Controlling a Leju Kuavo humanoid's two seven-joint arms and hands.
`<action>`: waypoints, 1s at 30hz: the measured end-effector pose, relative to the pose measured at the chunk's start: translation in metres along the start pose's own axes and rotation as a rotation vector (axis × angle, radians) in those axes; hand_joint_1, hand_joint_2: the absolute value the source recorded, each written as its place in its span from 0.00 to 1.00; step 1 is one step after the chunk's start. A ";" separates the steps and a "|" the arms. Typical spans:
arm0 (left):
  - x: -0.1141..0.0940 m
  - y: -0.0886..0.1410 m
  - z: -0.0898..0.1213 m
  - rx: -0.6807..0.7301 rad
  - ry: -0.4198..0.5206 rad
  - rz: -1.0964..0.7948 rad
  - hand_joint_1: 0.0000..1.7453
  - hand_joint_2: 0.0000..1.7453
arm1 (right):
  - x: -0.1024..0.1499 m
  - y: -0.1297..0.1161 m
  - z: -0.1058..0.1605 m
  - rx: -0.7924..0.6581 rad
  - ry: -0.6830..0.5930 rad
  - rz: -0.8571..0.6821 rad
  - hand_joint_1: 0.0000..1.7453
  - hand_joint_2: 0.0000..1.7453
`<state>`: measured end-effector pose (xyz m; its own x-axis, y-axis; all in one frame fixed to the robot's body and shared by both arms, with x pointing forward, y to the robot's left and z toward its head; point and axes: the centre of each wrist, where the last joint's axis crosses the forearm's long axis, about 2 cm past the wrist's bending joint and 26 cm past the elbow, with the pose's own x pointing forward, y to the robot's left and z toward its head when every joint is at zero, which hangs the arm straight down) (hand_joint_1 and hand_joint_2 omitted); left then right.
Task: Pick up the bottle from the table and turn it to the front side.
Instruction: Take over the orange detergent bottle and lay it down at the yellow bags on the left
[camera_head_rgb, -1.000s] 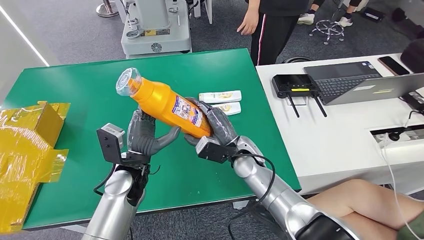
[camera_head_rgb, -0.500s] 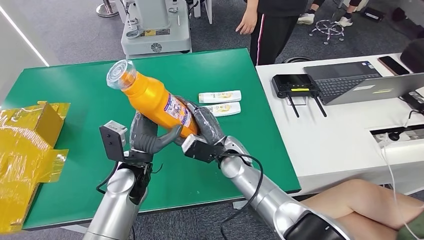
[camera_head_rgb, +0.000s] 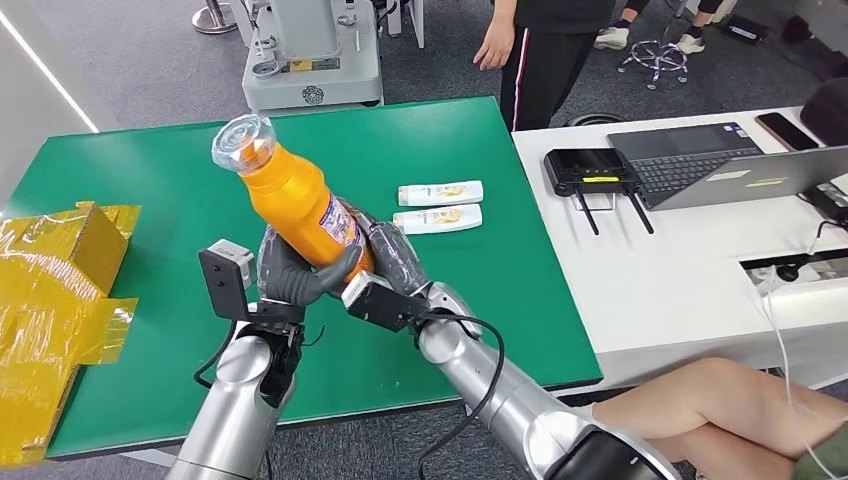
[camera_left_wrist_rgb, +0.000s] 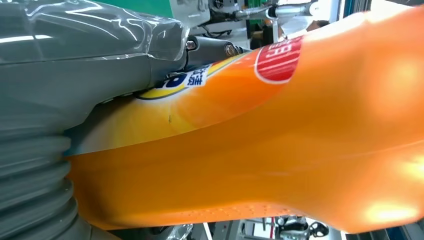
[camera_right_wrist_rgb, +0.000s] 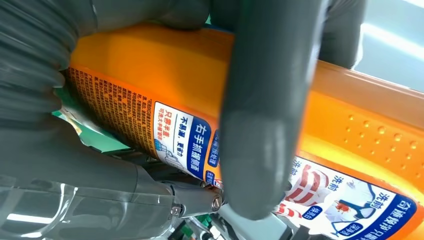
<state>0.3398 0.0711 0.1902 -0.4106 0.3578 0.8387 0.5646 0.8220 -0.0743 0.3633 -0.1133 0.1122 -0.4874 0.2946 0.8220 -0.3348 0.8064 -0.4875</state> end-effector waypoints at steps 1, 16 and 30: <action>0.000 0.001 0.000 0.007 0.002 -0.005 0.00 1.00 | 0.001 0.001 -0.001 0.004 0.000 -0.007 1.00 1.00; -0.011 0.013 0.018 0.111 0.037 -0.034 0.00 1.00 | 0.001 0.012 -0.003 0.128 0.055 0.035 1.00 1.00; -0.012 0.021 0.021 0.139 0.042 -0.035 0.00 1.00 | -0.026 -0.001 0.021 0.213 0.138 0.125 1.00 1.00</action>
<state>0.3409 0.0934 0.1673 -0.3960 0.3111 0.8639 0.4445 0.8882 -0.1161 0.3591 -0.1331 0.0851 -0.4259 0.4636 0.7769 -0.4482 0.6379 -0.6263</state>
